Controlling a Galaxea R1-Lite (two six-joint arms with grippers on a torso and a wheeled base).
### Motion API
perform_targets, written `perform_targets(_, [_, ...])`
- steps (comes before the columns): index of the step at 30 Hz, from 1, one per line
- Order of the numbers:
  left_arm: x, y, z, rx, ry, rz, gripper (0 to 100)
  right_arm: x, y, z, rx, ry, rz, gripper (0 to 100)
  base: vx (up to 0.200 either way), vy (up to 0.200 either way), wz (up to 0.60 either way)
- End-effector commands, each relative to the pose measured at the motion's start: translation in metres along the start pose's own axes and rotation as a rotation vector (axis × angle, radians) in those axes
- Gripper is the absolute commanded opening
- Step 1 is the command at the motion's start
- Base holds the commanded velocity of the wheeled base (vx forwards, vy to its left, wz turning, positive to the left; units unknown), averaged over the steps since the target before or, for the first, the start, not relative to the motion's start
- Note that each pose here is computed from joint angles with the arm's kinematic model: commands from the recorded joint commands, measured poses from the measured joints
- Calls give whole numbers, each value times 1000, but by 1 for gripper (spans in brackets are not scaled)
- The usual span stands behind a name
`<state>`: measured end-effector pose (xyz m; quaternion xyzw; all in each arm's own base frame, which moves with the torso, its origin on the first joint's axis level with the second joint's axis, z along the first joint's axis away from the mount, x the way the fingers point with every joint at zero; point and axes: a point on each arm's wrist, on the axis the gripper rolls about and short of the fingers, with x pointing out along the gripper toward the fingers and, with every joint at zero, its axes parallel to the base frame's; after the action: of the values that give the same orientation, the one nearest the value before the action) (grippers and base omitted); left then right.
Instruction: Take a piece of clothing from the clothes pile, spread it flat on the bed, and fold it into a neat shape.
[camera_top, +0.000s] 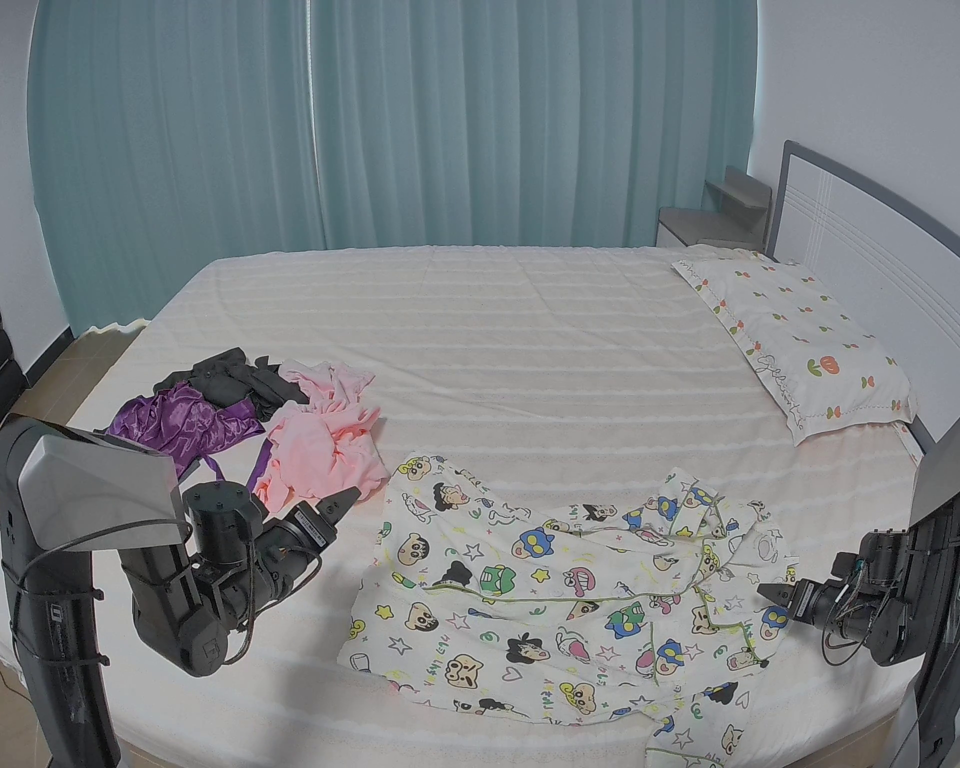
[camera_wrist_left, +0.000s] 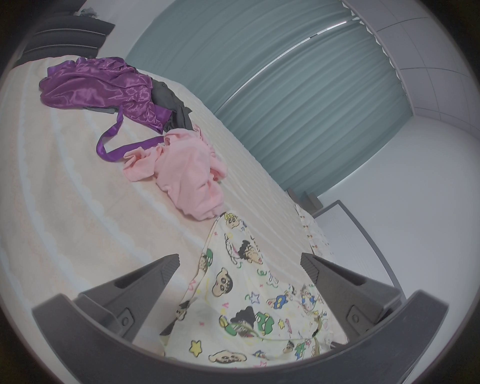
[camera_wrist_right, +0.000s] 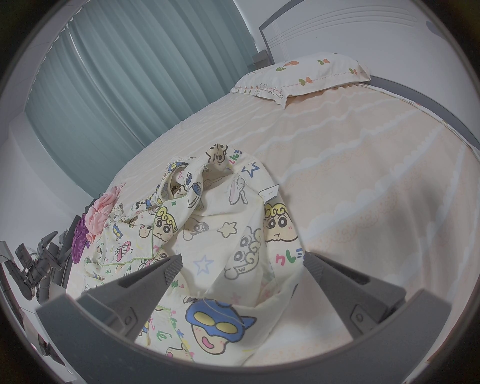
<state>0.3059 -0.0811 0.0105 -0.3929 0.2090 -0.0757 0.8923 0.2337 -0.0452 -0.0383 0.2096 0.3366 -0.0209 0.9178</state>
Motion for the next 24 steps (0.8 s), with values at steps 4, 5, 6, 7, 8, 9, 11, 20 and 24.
perform_targets(4, [-38, 20, -27, 97, 293, -19, 100, -2, 1, 0, -4, -9, 3, 100, 0, 0, 0])
perform_targets(5, [-38, 20, -27, 97, 293, -19, 100, -2, 1, 0, -4, -9, 3, 100, 0, 0, 0])
perform_targets(6, [-48, 24, -33, 142, 369, -46, 100, -2, 1, 0, -4, -7, 3, 100, 0, 0, 0])
perform_targets(7, [-52, 26, -35, 165, 394, -53, 100, -2, 1, 0, -4, -7, 3, 100, 0, 0, 0])
perform_targets(8, [-55, 27, -37, 193, 420, -56, 100, -2, 1, 0, -5, -6, 2, 100, 0, 0, 0])
perform_targets(9, [-58, 29, -40, 220, 442, -61, 100, -2, 1, -1, -6, -5, 2, 100, 0, 0, 0])
perform_targets(11, [-63, 32, -45, 266, 482, -64, 100, -4, 1, -1, -8, -2, 1, 100, 0, 0, 0])
perform_targets(20, [-62, 39, -55, 320, 528, -54, 100, -4, 1, -1, -10, -2, 1, 100, 0, 0, 0])
perform_targets(24, [-59, 42, -65, 355, 559, -51, 100, -5, 1, -1, -10, 0, 1, 100, 0, 0, 0])
